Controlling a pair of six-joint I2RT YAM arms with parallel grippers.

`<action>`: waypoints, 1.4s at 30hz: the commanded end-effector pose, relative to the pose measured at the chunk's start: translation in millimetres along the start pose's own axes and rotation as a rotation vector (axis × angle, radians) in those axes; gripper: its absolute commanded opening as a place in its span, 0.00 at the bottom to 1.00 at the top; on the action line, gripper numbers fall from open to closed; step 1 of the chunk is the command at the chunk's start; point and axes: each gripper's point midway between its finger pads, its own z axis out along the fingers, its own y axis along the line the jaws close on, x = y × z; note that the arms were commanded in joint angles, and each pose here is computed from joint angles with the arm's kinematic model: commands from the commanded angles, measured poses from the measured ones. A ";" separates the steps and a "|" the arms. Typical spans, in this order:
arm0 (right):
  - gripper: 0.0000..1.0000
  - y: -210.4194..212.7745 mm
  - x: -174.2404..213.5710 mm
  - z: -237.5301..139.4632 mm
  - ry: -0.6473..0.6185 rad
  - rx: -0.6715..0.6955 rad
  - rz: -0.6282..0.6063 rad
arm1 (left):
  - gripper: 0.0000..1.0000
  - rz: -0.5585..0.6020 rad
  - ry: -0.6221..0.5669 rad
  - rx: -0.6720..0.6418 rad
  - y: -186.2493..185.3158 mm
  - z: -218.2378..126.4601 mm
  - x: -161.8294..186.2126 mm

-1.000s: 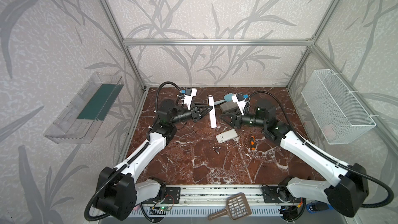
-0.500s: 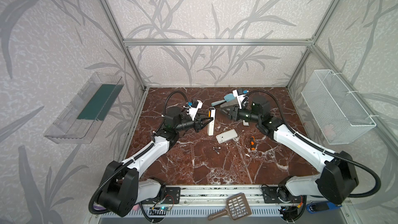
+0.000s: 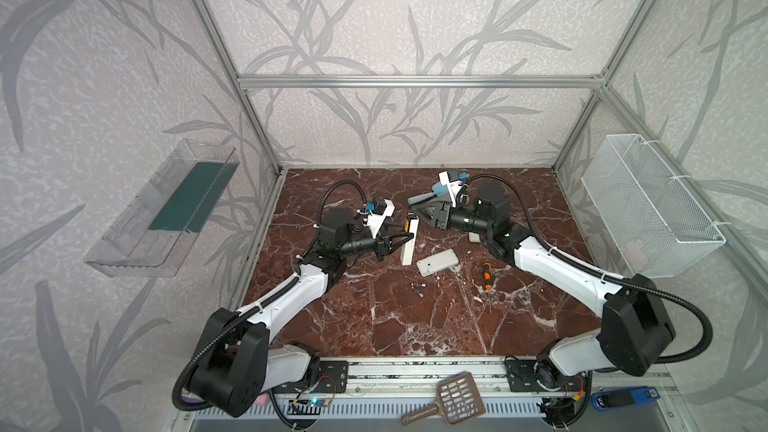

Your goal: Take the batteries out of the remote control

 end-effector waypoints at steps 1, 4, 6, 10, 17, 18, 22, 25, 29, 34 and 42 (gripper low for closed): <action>0.41 13.0 -4.1 2.3 -0.014 -0.053 -0.013 | 0.00 0.036 -0.051 0.045 -8.2 0.9 -12.4; 0.40 11.9 -0.7 3.0 -0.008 -0.053 -0.003 | 0.00 0.030 -0.064 0.047 -8.2 0.7 -13.1; 0.40 10.4 0.8 3.4 -0.006 -0.052 0.005 | 0.00 0.027 -0.072 0.048 -8.0 0.8 -13.9; 0.37 7.8 5.9 6.5 0.002 -0.056 0.026 | 0.00 0.016 -0.087 0.053 -7.4 1.9 -16.0; 0.26 1.4 9.6 13.9 0.006 -0.078 0.071 | 0.00 -0.001 -0.092 0.062 -4.4 4.9 -14.2; 0.25 0.0 10.8 15.2 0.009 -0.077 0.075 | 0.00 -0.001 -0.090 0.059 -3.1 5.2 -13.2; 0.18 -12.7 16.3 20.9 0.018 -0.056 0.086 | 0.00 -0.005 -0.077 0.038 5.7 8.3 -5.1; 0.14 -22.9 20.4 27.3 0.023 -0.047 0.099 | 0.00 -0.015 -0.072 0.029 13.3 12.1 0.1; 0.09 -38.0 24.6 38.4 0.034 -0.043 0.122 | 0.00 -0.040 -0.089 0.021 26.7 16.2 2.5; 0.07 -62.9 32.1 51.1 0.041 -0.033 0.168 | 0.00 -0.085 -0.119 0.016 45.1 19.0 6.1; 0.05 -93.4 34.3 64.4 0.043 -0.062 0.238 | 0.00 -0.165 -0.170 0.018 70.1 22.4 13.1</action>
